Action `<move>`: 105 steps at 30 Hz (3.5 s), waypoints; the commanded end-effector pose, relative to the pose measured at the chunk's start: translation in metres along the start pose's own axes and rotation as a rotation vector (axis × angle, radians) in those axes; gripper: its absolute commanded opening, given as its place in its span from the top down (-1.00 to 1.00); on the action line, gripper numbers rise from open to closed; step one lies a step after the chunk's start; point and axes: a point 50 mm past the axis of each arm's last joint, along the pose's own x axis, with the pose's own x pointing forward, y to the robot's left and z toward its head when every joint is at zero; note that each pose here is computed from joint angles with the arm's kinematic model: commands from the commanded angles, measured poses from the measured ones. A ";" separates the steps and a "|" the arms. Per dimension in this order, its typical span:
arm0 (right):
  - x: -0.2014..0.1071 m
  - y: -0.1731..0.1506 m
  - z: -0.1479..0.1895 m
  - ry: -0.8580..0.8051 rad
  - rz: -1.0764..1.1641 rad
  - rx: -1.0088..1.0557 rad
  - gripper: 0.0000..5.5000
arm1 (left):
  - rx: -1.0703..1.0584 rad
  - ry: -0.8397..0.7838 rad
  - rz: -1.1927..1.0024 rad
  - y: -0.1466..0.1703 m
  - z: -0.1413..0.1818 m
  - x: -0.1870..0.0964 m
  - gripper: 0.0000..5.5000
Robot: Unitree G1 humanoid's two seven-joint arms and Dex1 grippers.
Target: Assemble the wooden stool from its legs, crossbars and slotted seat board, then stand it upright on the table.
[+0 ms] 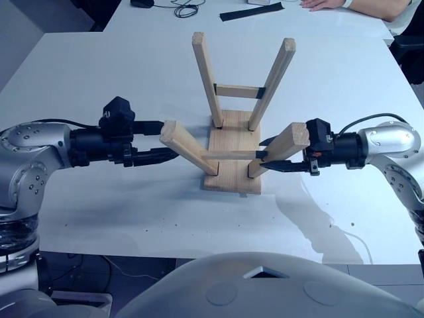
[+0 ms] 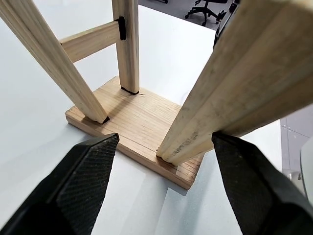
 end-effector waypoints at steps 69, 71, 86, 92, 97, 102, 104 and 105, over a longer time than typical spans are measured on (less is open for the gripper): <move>0.038 0.015 -0.048 0.232 0.201 0.042 0.27 | 0.038 0.344 -0.597 0.018 -0.026 0.137 0.31; 0.038 0.015 -0.049 0.235 0.202 0.037 0.27 | 0.029 0.338 -0.592 0.019 -0.026 0.138 0.31; 0.031 0.014 -0.052 0.247 0.179 0.035 0.27 | 0.110 -0.292 -0.460 0.009 0.112 0.074 0.31; 0.029 0.016 -0.056 0.264 0.170 0.044 0.27 | 0.139 -0.355 -0.077 0.037 0.116 0.023 0.31; 0.024 0.020 -0.070 0.324 0.143 0.057 0.27 | 0.121 -0.244 0.123 0.044 0.071 -0.010 0.31; 0.014 0.020 -0.056 0.244 0.072 0.090 0.27 | 0.023 -0.066 0.400 0.043 -0.002 -0.024 0.24; 0.013 0.021 -0.054 0.233 0.052 0.093 0.27 | 0.009 -0.010 0.430 0.032 -0.024 -0.020 0.20; 0.012 0.021 -0.054 0.235 0.045 0.095 0.27 | 0.003 -0.005 0.435 0.027 -0.030 -0.017 0.20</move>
